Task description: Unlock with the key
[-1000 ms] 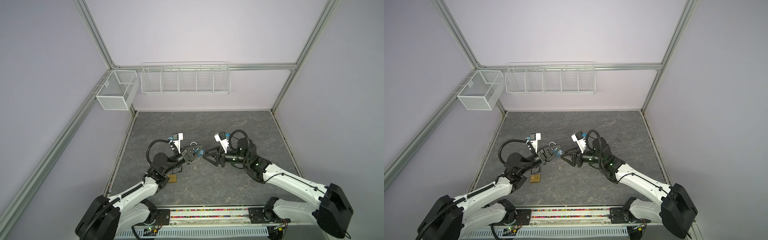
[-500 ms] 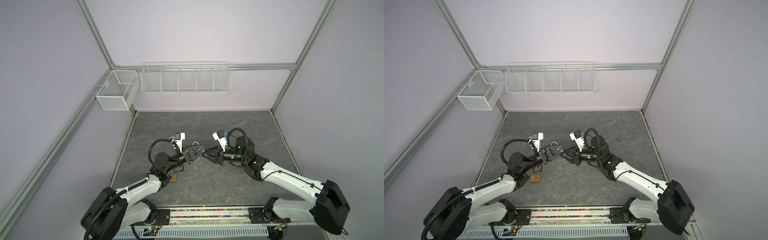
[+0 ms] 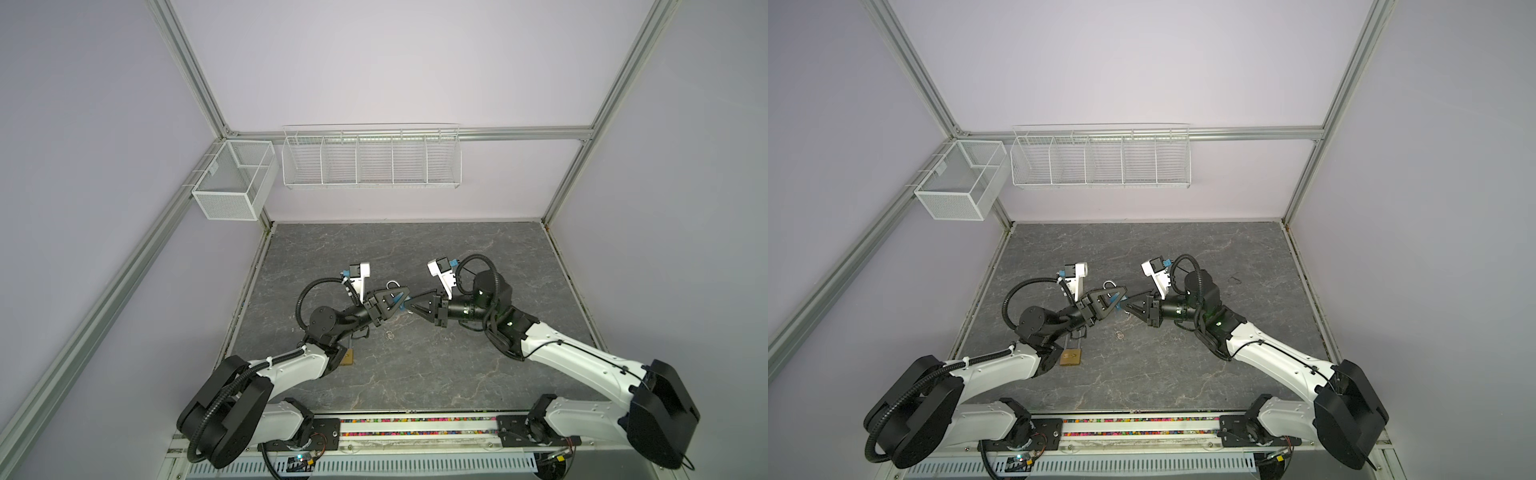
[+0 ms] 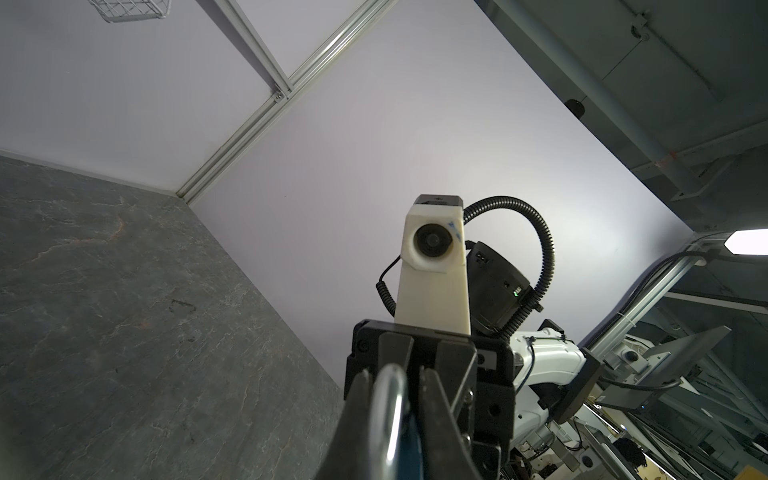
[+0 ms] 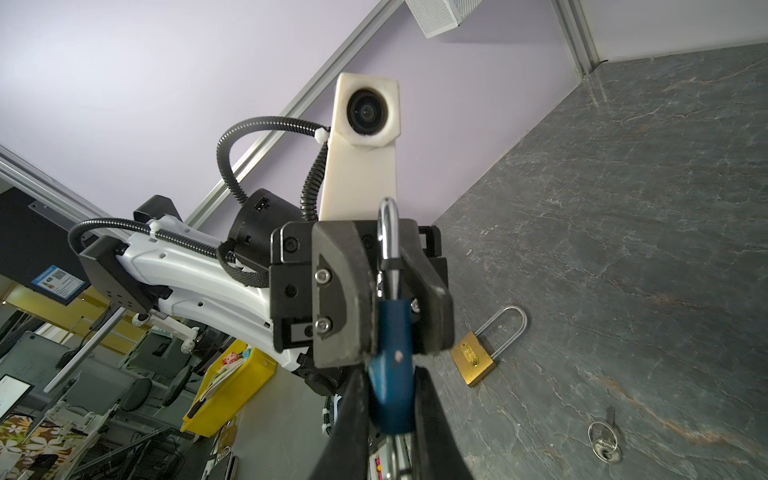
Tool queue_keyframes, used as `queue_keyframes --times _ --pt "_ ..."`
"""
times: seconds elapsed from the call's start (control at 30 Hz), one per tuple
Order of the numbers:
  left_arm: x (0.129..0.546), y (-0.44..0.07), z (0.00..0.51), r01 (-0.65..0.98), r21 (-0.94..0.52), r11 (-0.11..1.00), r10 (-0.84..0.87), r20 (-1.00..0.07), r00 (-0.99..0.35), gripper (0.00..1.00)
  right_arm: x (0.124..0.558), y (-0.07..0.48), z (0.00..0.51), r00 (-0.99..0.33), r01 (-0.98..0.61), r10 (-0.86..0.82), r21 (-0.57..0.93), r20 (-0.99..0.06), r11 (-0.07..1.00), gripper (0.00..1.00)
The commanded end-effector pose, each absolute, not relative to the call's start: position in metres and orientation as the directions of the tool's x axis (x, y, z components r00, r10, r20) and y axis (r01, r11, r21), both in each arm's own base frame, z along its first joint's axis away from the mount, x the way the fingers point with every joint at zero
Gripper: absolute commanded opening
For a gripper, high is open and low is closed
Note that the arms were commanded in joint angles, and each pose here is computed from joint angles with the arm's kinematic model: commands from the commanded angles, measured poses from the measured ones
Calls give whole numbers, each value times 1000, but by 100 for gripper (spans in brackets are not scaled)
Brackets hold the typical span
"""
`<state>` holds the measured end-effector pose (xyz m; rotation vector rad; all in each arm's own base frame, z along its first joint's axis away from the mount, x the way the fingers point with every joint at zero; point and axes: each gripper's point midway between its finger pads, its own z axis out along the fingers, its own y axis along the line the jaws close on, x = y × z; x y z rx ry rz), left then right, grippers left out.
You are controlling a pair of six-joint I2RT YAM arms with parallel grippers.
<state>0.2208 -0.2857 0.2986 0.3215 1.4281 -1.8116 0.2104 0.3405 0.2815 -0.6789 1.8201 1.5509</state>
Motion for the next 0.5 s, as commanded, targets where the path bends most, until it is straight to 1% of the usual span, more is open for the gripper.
queue_keyframes --times 0.0,0.03,0.13,0.2,0.33,0.47 --pt "218 -292 307 690 -715 -115 -410 -599 -688 19 214 342 286 -624 -762 56 623 -779 175 7" --pt "219 -293 308 690 -714 -121 -410 -597 -689 30 215 341 286 -624 -760 61 623 -779 183 7" --pt "220 -294 307 689 -714 -126 -408 -596 -692 46 219 336 287 -619 -754 88 622 -781 214 7" --pt "220 -294 307 690 -713 -125 -407 -598 -691 50 222 333 286 -613 -748 105 618 -783 241 7" --pt "219 -293 308 693 -711 -120 -407 -601 -688 51 230 323 285 -598 -730 148 612 -788 304 7" --pt "217 -291 304 692 -715 -96 -402 -608 -684 55 237 312 283 -594 -705 189 619 -782 346 6"
